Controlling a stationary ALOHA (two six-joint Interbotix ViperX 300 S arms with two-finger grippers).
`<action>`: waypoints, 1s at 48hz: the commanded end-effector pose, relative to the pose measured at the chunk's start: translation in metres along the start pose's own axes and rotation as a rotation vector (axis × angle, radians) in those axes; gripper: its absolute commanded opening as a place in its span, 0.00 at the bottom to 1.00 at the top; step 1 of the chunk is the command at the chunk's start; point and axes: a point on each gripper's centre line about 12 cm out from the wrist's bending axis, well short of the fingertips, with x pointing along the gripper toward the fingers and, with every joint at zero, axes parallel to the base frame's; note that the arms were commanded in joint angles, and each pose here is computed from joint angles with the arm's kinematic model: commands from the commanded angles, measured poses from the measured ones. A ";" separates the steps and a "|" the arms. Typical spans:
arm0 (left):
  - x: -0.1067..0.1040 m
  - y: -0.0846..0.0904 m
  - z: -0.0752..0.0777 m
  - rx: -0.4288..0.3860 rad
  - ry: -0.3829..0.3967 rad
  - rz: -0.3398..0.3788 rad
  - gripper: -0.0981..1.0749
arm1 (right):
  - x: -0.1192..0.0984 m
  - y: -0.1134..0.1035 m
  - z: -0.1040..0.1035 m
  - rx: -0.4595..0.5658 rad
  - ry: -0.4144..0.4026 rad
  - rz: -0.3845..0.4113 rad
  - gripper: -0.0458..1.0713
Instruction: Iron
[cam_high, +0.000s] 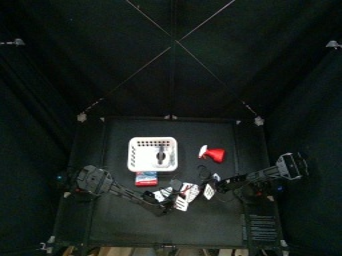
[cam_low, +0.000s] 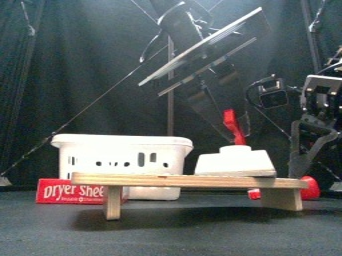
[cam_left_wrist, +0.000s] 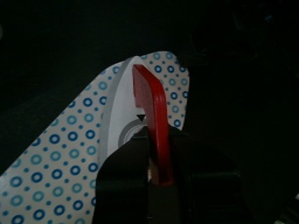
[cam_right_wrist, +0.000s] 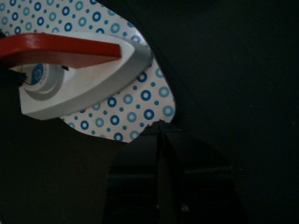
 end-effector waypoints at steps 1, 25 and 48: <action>0.003 -0.006 0.008 -0.022 0.001 -0.028 0.47 | -0.004 0.005 0.006 0.001 -0.020 0.022 0.37; -0.016 -0.015 0.025 0.068 -0.046 -0.047 0.47 | -0.004 0.006 0.006 0.000 -0.021 0.024 0.37; -0.023 -0.017 0.028 0.075 -0.065 -0.048 0.47 | -0.004 0.005 0.006 0.000 -0.022 0.023 0.37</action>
